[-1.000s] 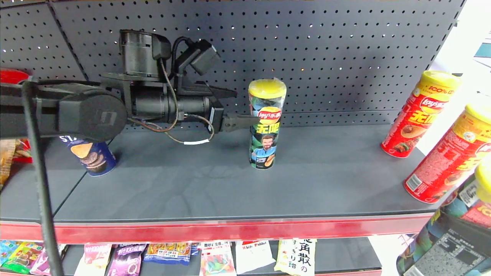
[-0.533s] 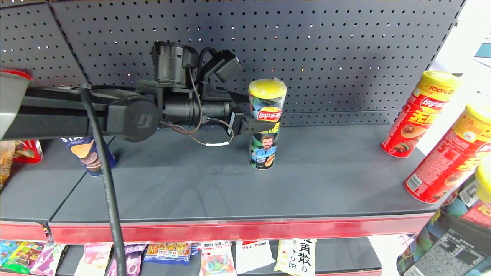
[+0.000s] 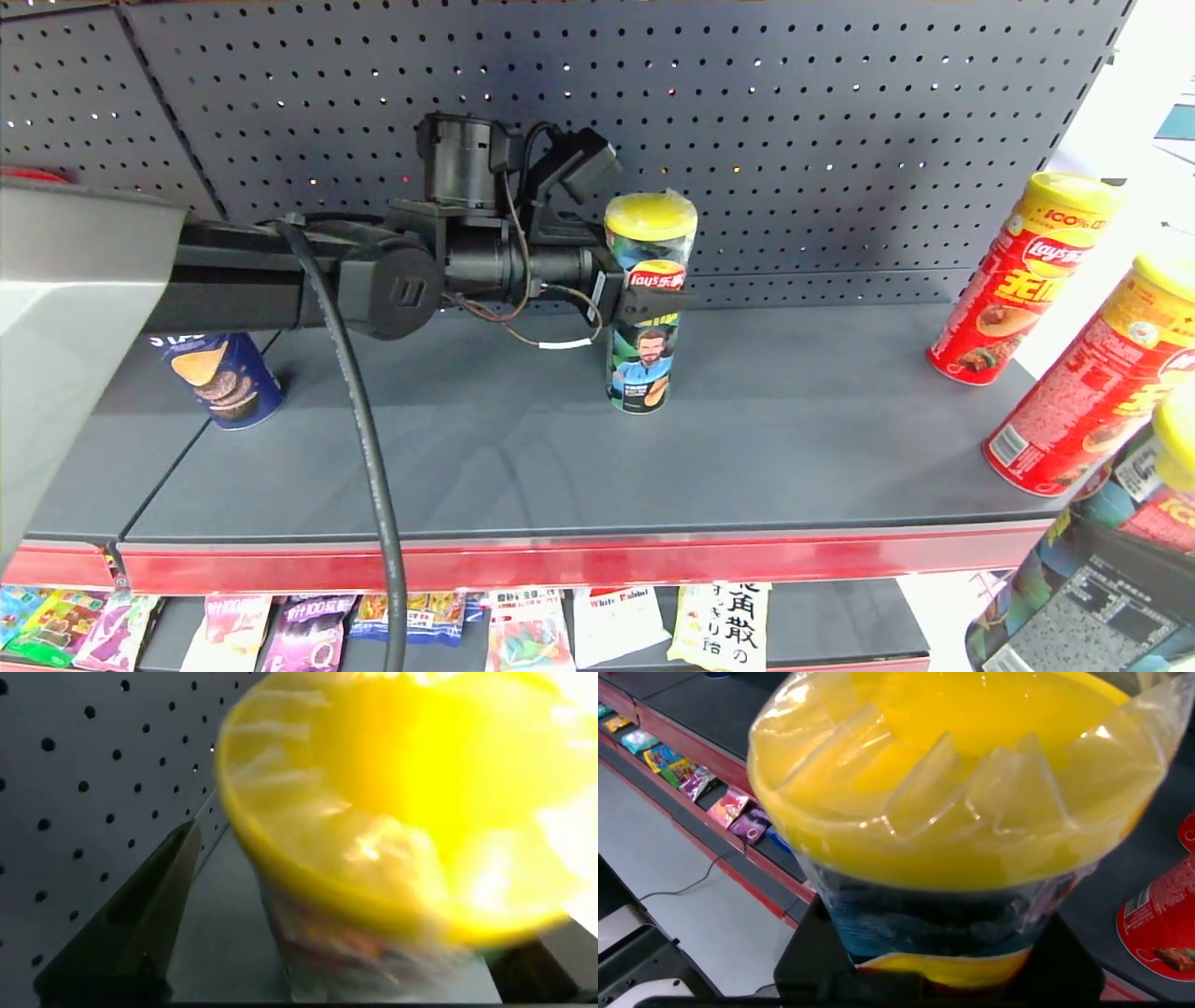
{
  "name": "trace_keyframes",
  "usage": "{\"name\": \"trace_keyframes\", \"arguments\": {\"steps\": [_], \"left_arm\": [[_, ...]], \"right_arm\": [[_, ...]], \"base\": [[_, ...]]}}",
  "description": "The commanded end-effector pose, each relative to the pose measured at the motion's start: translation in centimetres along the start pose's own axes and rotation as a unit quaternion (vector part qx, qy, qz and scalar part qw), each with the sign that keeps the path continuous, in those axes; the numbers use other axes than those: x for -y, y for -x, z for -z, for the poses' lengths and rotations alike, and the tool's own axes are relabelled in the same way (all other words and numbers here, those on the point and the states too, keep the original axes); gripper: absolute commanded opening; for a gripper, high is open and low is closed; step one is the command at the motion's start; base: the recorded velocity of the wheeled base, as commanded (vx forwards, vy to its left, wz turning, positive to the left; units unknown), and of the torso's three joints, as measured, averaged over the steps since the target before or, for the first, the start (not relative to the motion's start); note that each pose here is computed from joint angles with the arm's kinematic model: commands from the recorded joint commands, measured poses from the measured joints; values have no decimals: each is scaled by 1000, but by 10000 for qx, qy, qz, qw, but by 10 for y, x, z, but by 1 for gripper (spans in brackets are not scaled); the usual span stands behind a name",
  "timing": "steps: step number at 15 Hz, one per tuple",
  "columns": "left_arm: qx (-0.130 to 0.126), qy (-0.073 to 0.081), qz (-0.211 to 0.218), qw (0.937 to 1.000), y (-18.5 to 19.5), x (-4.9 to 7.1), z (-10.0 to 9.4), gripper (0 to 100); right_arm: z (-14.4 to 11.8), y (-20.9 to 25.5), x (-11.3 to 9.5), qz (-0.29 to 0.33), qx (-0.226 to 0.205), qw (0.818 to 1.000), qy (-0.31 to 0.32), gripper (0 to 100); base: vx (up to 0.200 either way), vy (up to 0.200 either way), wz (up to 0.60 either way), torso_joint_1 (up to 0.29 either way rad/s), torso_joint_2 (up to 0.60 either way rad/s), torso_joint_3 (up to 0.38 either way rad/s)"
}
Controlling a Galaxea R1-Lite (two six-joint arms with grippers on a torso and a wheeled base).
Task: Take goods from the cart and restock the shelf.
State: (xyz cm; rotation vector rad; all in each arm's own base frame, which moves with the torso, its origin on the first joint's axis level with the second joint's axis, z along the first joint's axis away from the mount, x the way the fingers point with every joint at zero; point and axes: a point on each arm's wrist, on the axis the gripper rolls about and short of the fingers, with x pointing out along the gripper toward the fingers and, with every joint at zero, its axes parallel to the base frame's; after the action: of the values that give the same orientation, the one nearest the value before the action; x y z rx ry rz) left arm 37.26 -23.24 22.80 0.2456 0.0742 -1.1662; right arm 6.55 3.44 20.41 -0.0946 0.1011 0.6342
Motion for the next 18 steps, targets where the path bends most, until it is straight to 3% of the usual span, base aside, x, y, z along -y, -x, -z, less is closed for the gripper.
{"name": "trace_keyframes", "arguments": {"steps": [1,9,12,15,18], "left_arm": [[2,-11,50,10000,-8,0,3,0],[-4,15,116,9999,-8,1,4,0],[220,573,389,9974,4,27,-26,0],[136,686,778,9945,16,51,-27,0],[-2,738,844,9937,29,66,-18,0]], "right_arm": [[0,0,0,-3,-5,10000,1,0],[1,0,0,-4,-20,10000,-3,0],[0,-2,0,-6,-43,10000,-7,0],[-2,-4,1,-13,-35,10000,-6,0],[-6,-6,2,-12,-20,10000,-3,0]], "base": [[0,0,0,0,0,0],[0,0,0,0,0,0],[0,0,0,0,0,0],[0,0,0,0,0,0],[0,0,0,0,0,0]]}}
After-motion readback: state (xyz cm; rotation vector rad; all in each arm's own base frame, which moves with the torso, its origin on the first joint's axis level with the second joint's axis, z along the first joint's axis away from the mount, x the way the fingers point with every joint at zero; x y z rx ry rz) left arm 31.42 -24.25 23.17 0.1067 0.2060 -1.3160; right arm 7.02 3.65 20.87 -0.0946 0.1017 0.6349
